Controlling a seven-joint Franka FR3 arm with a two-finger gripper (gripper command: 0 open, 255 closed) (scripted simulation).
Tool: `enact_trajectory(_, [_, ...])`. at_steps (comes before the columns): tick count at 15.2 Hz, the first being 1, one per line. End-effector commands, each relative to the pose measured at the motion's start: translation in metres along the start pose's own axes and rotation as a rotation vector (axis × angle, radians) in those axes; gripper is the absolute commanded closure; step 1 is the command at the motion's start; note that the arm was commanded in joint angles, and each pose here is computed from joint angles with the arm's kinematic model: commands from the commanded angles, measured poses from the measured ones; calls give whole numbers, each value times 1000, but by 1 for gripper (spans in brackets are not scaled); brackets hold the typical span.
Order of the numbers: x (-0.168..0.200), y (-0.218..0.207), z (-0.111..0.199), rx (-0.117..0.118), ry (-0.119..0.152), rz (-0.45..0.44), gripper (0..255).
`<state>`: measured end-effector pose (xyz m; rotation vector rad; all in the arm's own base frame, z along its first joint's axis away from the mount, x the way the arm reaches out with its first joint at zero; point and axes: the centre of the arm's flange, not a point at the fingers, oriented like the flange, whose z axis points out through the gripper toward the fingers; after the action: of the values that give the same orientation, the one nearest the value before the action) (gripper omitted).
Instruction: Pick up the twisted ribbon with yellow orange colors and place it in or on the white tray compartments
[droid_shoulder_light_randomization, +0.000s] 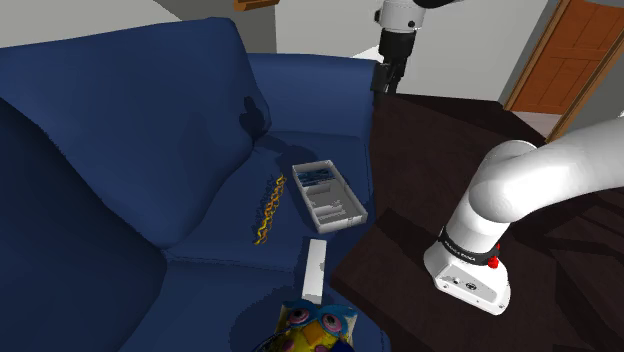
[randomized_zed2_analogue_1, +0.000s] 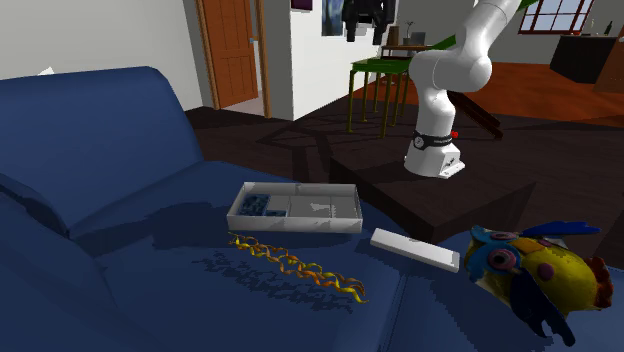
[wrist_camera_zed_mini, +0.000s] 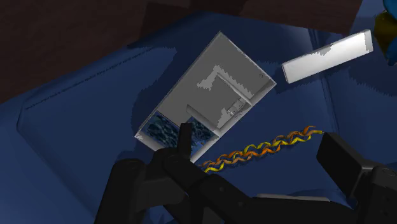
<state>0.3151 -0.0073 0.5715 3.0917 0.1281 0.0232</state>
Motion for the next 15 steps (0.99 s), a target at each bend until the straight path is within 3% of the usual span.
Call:
enact_trajectory(1, [0,0,0,0,0,0,0])
enact_trajectory(15, [92,-90,136,3,-49,340,0])
